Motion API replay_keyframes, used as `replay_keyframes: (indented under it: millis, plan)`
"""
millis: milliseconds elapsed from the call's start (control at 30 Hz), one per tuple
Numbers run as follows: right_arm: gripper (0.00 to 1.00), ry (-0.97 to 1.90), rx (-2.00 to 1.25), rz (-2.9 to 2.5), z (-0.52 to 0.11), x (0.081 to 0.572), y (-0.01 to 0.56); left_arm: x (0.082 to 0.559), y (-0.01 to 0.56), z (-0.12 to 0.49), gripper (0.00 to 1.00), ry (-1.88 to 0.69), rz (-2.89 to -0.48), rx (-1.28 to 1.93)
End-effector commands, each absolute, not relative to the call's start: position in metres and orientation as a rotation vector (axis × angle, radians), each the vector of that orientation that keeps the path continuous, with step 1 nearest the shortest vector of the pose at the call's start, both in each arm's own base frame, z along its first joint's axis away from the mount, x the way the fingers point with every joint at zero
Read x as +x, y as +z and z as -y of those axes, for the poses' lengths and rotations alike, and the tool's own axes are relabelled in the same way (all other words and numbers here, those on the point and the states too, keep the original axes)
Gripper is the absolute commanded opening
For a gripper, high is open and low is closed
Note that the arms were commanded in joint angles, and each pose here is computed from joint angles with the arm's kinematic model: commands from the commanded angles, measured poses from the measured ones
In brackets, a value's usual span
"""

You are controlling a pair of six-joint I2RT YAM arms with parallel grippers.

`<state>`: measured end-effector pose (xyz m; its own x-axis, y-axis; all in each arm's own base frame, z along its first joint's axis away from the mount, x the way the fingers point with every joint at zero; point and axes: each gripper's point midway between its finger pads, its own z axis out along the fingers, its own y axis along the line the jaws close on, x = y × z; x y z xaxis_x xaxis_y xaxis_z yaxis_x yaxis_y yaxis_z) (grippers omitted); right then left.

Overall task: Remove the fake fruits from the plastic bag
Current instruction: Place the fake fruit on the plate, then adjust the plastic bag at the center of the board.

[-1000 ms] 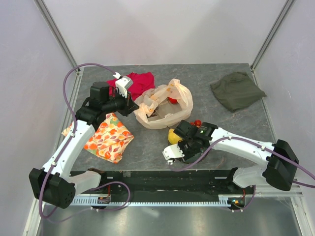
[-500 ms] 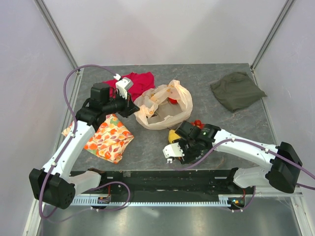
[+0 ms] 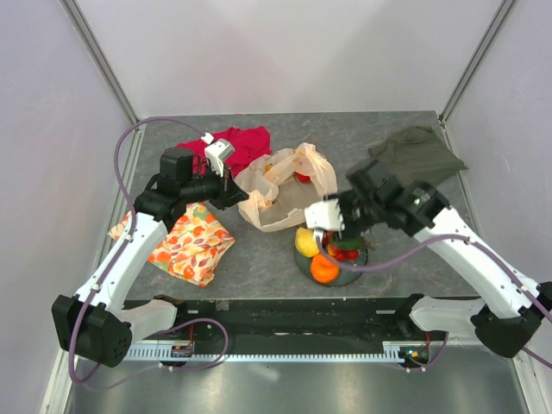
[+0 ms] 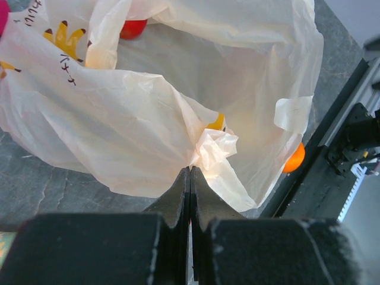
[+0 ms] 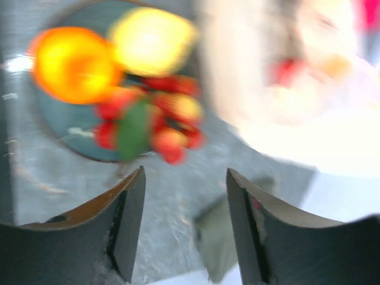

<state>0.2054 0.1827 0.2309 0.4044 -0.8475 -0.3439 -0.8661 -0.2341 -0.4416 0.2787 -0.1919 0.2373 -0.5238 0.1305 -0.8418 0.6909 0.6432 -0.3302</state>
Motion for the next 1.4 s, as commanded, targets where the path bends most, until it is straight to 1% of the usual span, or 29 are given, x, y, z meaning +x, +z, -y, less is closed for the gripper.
replay_keyframes:
  millis: [0,33,67,100,133,167,200,233,300,467,533,567,633,667,700,767,800,833,867,900,933,967,1000,1067,1100,1200,1267,1367]
  plan:
    - [0.6,0.131,-1.791,-1.534,-0.209,0.269,0.277,0.266,0.252,0.196,0.02,-0.908,-1.976,0.666]
    - [0.56,0.165,-1.691,-1.545,-0.219,0.282,0.299,0.265,0.252,0.195,0.02,-0.898,-1.978,0.668]
    - [0.54,0.219,-1.644,-1.607,-0.229,0.298,0.291,0.265,0.253,0.194,0.02,-0.889,-1.976,0.673]
    - [0.53,0.272,-1.58,-1.582,-0.245,0.309,0.3,0.263,0.252,0.191,0.02,-0.871,-1.991,0.674]
    - [0.49,0.343,-1.523,-1.603,-0.257,0.312,0.302,0.263,0.252,0.189,0.02,-0.858,-1.994,0.667]
    - [0.47,0.39,-1.515,-1.606,-0.269,0.318,0.295,0.261,0.253,0.188,0.02,-0.85,-1.991,0.663]
    - [0.44,0.42,-1.465,-1.545,-0.285,0.328,0.305,0.259,0.251,0.187,0.02,-0.854,-1.999,0.662]
    - [0.43,0.458,-1.414,-1.581,-0.292,0.332,0.298,0.257,0.249,0.187,0.02,-0.859,-2.008,0.659]
    - [0.38,0.487,-1.412,-1.592,-0.306,0.342,0.282,0.255,0.249,0.186,0.02,-0.855,-2.012,0.657]
    - [0.38,0.508,-1.49,-1.733,-0.312,0.351,0.218,0.258,0.252,0.182,0.02,-0.812,-2.0,0.664]
    - [0.37,0.478,-1.488,-1.83,-0.307,0.355,0.197,0.263,0.26,0.177,0.02,-0.733,-1.938,0.727]
    - [0.37,0.413,-1.456,-1.927,-0.302,0.361,0.18,0.268,0.269,0.172,0.02,-0.687,-1.908,0.728]
    - [0.37,0.312,-1.392,-2.018,-0.291,0.372,0.169,0.28,0.28,0.153,0.02,-0.595,-1.879,0.696]
    - [0.38,0.196,-1.349,-2.077,-0.277,0.383,0.159,0.285,0.294,0.147,0.02,-0.573,-1.848,0.679]
    - [0.4,0.148,-1.311,-2.108,-0.272,0.388,0.155,0.288,0.299,0.144,0.02,-0.561,-1.842,0.664]
    - [0.41,0.04,-1.271,-2.148,-0.261,0.402,0.145,0.296,0.316,0.14,0.02,-0.543,-1.803,0.647]
    - [0.41,-0.046,-1.25,-2.149,-0.254,0.412,0.146,0.302,0.324,0.142,0.02,-0.546,-1.779,0.634]
    - [0.41,-0.086,-1.217,-2.123,-0.254,0.426,0.158,0.306,0.33,0.144,0.02,-0.554,-1.765,0.629]
    - [0.42,-0.121,-1.2,-2.139,-0.251,0.439,0.151,0.315,0.336,0.147,0.01,-0.565,-1.759,0.621]
    - [0.42,-0.171,-1.167,-2.132,-0.247,0.451,0.156,0.321,0.344,0.151,0.02,-0.586,-1.736,0.617]
    - [0.42,-0.189,-1.121,-2.084,-0.25,0.469,0.18,0.326,0.35,0.153,0.02,-0.595,-1.723,0.616]
    - [0.43,-0.222,-1.11,-2.088,-0.247,0.482,0.174,0.336,0.359,0.157,0.02,-0.604,-1.708,0.618]
    - [0.45,-0.254,-1.058,-2.033,-0.249,0.499,0.197,0.342,0.365,0.158,0.02,-0.605,-1.692,0.613]
    - [0.49,-0.361,-1.001,-2.012,-0.233,0.523,0.205,0.351,0.393,0.16,0.02,-0.594,-1.626,0.618]
    - [0.51,-0.377,-0.945,-1.972,-0.231,0.535,0.226,0.359,0.396,0.16,0.01,-0.581,-1.625,0.61]
    - [0.51,-0.414,-0.872,-1.94,-0.211,0.553,0.249,0.361,0.432,0.155,0.02,-0.542,-1.56,0.612]
    - [0.51,-0.427,-0.842,-1.911,-0.2,0.553,0.265,0.356,0.453,0.149,0.02,-0.506,-1.518,0.611]
    - [0.51,-0.403,-0.831,-1.893,-0.197,0.546,0.273,0.347,0.476,0.138,0.02,-0.42,-1.461,0.622]
